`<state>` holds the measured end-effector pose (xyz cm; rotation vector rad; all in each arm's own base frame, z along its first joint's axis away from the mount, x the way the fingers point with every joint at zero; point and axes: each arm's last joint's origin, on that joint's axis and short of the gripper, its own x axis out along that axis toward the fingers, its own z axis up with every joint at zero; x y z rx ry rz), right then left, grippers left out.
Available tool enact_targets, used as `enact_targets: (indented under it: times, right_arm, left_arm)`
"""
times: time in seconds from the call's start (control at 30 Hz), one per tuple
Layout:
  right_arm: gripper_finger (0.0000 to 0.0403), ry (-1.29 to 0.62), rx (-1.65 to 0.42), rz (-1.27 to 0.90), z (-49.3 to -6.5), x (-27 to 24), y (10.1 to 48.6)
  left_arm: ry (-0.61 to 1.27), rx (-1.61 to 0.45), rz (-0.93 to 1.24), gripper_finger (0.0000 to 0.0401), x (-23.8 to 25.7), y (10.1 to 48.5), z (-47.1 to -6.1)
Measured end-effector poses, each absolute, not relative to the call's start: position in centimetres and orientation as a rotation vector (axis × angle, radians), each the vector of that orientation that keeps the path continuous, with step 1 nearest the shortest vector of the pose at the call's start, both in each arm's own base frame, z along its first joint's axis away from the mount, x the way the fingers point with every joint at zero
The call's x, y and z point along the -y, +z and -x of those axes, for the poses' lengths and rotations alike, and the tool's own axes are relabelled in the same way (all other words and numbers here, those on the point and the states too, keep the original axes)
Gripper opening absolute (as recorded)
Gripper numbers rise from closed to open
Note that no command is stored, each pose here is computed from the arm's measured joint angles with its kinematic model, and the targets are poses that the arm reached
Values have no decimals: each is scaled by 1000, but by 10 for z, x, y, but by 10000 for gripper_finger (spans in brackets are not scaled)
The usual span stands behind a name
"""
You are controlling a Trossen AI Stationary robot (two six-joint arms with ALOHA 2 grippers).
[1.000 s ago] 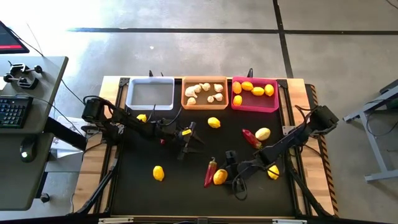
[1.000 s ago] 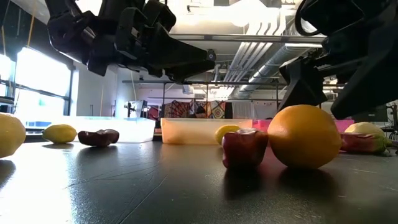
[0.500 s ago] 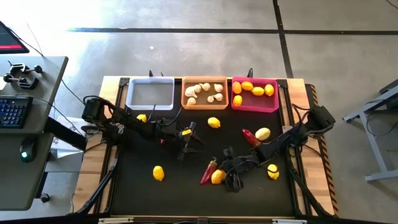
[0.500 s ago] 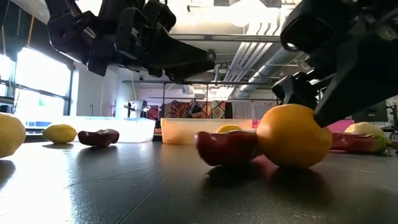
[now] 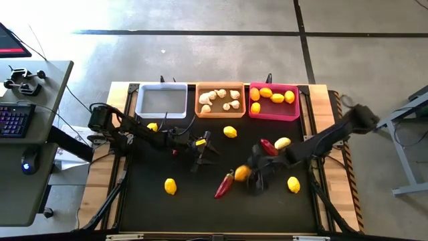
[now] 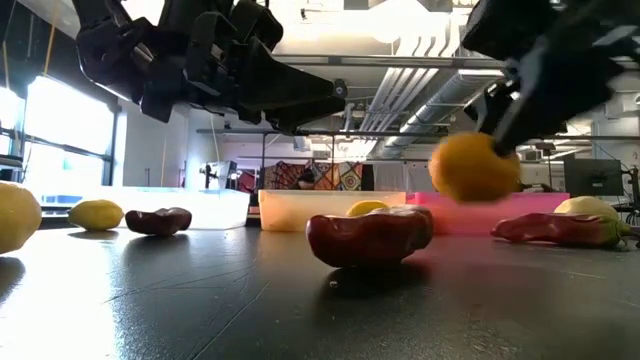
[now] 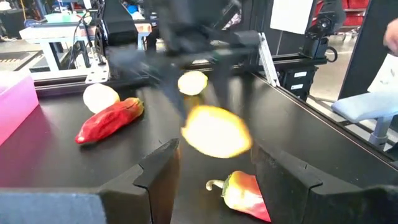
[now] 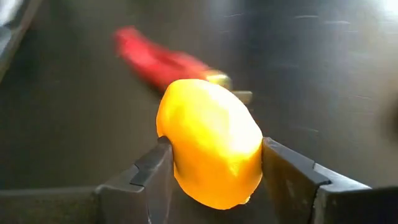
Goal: Sort produce into baskets
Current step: Put the yellow lemon into the pink bin
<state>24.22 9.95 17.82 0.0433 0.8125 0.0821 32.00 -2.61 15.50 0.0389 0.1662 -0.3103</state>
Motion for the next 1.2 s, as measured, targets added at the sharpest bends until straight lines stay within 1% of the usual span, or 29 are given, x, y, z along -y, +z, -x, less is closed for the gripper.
enact_targets:
  times: [0.07,0.17,0.27,0.4,0.53,0.67,0.8,1.03,1.2]
  right_arm:
    - [198,-27,-809,-78,-235,-81,191]
    - [198,-239,-813,-136,-222,-48,206]
    - [198,-434,-807,-148,-208,-15,217]
    - [198,-595,-825,-110,-195,24,225]
    - [199,-729,-853,-111,-189,59,224]
    - [199,-793,-882,-66,-186,89,221]
    - [199,-830,-873,-111,-184,115,216]
    - [199,-913,-995,-221,-180,147,187]
    - [199,-945,-1014,-254,-185,161,169]
  left_arm:
    - [-310,-167,-39,182,26,155,-320]
    - [-310,-167,-38,182,26,155,-320]
    - [-310,-167,-38,182,26,155,-320]
    - [-310,-167,-38,182,26,155,-320]
    - [-310,-167,-38,182,26,155,-320]
    - [-310,-168,-38,182,26,155,-320]
    - [-310,-171,-38,182,26,155,-320]
    - [-310,-176,-36,182,26,154,-320]
    - [-310,-177,-36,182,26,154,-320]
